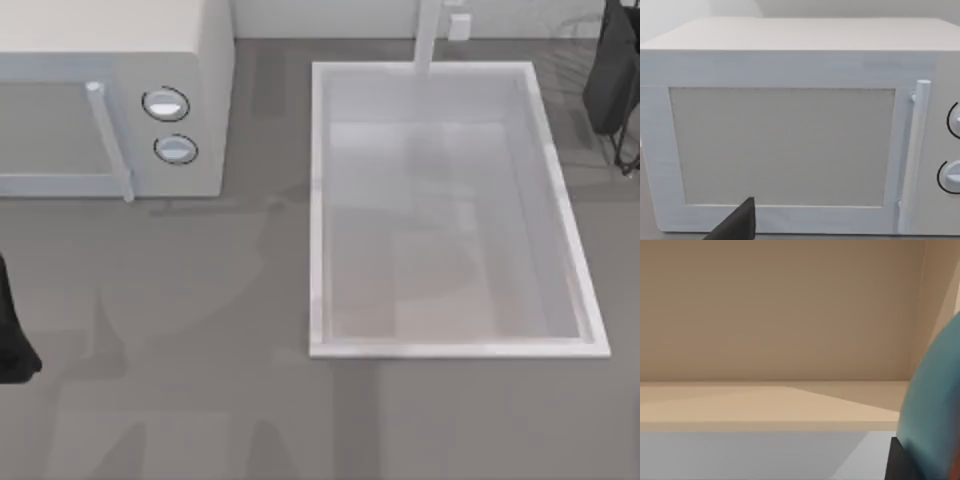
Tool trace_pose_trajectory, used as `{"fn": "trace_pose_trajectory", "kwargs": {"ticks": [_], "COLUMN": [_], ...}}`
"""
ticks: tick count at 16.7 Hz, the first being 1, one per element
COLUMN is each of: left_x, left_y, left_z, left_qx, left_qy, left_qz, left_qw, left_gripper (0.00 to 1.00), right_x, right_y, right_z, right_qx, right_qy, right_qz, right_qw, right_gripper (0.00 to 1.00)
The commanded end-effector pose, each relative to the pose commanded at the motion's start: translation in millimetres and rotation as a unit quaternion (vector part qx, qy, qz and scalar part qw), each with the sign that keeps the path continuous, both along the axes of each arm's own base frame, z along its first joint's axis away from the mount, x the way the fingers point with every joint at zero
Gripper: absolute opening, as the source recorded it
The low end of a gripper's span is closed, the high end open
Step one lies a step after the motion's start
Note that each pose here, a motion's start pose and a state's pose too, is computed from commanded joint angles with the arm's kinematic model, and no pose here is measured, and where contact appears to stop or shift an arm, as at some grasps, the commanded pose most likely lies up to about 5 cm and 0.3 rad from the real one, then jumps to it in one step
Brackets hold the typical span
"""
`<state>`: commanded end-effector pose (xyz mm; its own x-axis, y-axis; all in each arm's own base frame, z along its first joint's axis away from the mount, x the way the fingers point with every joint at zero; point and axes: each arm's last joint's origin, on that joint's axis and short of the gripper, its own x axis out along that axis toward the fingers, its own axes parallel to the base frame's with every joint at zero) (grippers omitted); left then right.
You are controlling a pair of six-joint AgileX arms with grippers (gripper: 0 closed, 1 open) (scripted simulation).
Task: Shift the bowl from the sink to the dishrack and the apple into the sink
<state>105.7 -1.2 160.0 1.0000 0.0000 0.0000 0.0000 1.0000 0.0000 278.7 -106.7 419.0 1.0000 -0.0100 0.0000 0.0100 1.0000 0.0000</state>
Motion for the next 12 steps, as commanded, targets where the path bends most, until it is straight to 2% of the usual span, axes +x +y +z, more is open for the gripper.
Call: {"fn": "trace_pose_trajectory", "kwargs": {"ticks": [5,8,12], "left_x": [0,0,0], "left_y": [0,0,0], "left_z": [0,0,0], "left_qx": [0.000,0.000,0.000], "left_qy": [0.000,0.000,0.000], "left_qz": [0.000,0.000,0.000], "left_qw": [1.000,1.000,1.000], "left_gripper": [1.00,1.00,1.00], "right_x": [19,50,85], "right_y": [-5,-12,-15], "right_z": [-18,-54,-119], "right_qx": [0.003,0.003,-0.003], "right_qy": [0.006,0.005,-0.007], "right_qz": [0.000,0.000,-0.002], "right_qw": [1.000,1.000,1.000], "right_gripper": [0.00,0.00,0.00]}}
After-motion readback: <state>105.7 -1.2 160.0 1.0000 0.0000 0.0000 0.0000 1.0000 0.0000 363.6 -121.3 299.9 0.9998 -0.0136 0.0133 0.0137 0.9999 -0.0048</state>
